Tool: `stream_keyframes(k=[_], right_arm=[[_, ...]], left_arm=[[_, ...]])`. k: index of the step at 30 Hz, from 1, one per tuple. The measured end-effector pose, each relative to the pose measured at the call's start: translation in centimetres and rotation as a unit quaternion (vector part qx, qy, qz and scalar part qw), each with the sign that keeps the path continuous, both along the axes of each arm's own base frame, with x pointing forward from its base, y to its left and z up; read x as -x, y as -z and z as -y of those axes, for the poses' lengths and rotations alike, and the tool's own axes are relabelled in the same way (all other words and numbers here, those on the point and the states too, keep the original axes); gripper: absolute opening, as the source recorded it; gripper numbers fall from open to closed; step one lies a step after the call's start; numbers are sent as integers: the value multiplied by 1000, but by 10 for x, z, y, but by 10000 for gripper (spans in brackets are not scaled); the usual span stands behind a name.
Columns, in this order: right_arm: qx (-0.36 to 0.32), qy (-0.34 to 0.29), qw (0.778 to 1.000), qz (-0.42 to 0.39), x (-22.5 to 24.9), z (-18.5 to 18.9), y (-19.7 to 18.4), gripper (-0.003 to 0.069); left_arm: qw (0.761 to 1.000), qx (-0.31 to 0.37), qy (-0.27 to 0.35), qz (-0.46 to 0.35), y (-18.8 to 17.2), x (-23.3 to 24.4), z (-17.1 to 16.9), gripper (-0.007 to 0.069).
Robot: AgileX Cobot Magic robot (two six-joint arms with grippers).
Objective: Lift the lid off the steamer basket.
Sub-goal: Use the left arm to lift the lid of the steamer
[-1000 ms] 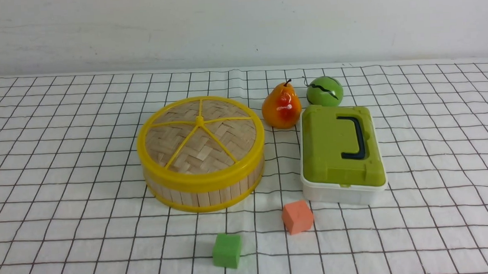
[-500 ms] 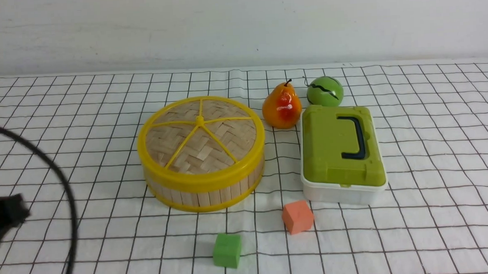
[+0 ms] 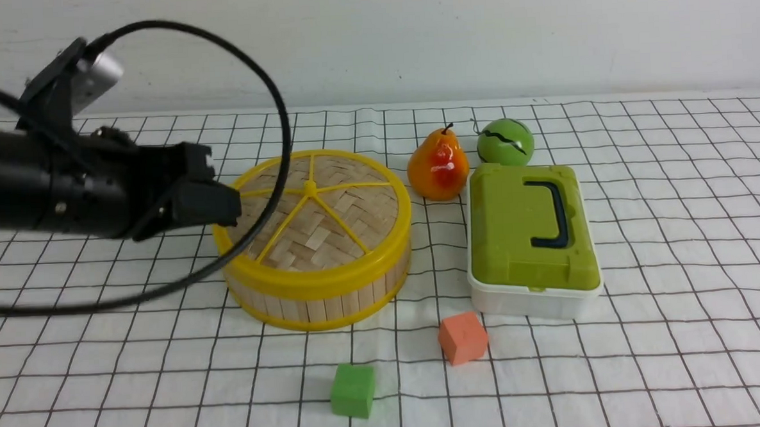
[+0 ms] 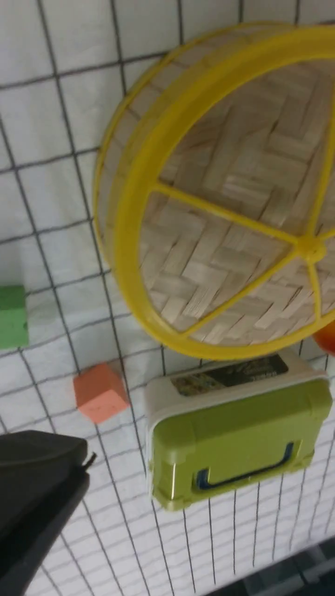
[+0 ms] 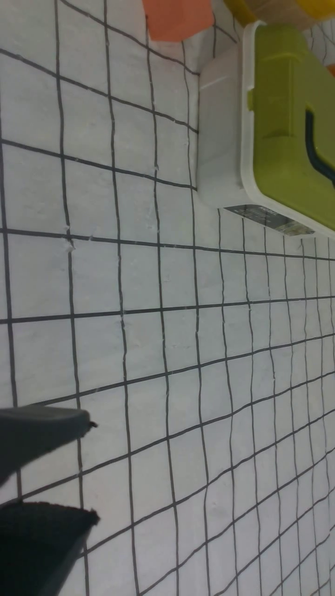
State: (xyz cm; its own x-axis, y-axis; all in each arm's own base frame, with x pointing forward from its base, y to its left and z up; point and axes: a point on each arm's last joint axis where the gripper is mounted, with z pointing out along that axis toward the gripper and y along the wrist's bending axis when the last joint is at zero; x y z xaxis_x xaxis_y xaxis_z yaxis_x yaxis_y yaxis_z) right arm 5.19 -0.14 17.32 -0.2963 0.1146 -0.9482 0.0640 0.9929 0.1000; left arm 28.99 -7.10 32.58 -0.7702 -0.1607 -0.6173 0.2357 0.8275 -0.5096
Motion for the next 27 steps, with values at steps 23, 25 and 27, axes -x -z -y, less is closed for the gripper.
stream_keyframes(k=[23, 25, 27], right_arm=[[0, 0, 1000, 0, 0, 0, 0, 240], [0, 0, 1000, 0, 0, 0, 0, 240], [0, 0, 1000, 0, 0, 0, 0, 240]], left_arm=[[972, -235, -13, 1, 28, -135, 107, 334], [970, -243, -15, 4, 35, -140, 108, 333], [968, -249, -15, 8, 39, -143, 108, 328]])
